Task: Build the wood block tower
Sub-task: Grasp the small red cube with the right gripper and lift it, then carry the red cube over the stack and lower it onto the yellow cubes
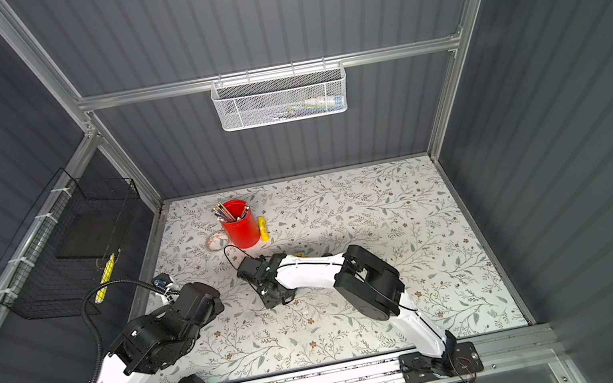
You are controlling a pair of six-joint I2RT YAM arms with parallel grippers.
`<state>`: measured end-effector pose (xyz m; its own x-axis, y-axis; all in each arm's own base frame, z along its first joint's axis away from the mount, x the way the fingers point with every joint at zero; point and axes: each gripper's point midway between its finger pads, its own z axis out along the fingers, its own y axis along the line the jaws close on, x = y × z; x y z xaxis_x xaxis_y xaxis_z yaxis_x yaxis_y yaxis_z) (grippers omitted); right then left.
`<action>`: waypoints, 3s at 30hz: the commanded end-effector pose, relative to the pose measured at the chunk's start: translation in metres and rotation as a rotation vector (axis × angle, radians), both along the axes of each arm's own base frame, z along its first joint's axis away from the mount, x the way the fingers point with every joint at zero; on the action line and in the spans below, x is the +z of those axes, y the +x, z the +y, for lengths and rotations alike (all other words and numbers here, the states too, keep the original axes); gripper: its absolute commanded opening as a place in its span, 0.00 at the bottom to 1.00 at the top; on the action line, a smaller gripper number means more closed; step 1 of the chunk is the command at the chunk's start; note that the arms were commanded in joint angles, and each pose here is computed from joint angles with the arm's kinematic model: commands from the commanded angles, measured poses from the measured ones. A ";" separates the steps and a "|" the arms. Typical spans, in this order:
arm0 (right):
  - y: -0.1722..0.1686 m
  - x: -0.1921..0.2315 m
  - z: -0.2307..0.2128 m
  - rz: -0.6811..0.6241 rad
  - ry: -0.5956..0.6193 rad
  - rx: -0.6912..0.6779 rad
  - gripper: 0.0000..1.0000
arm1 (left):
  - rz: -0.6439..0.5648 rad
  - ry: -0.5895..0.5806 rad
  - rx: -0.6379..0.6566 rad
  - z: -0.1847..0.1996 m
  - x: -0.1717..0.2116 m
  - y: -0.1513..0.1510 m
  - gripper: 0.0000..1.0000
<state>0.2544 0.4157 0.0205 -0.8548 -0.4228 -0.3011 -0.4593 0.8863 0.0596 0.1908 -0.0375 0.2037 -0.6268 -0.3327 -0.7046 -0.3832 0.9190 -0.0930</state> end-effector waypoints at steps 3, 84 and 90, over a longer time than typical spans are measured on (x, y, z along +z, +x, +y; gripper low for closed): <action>-0.007 -0.004 -0.007 0.012 -0.035 0.038 0.41 | -0.002 -0.006 0.008 -0.001 0.001 0.002 1.00; 0.082 0.085 -0.091 -0.065 -0.022 -0.470 0.23 | -0.001 -0.011 -0.199 -0.075 -0.014 0.056 1.00; 0.081 0.080 -0.088 -0.049 -0.022 -0.466 0.28 | -0.002 -0.006 -0.196 -0.074 -0.014 0.057 1.00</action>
<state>0.3359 0.3282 0.1042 -0.9363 -0.0088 -0.3512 -0.0256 0.9987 0.0433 0.2472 -0.1164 0.1934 -0.6798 -0.2123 -0.7020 -0.1824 0.9760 -0.1186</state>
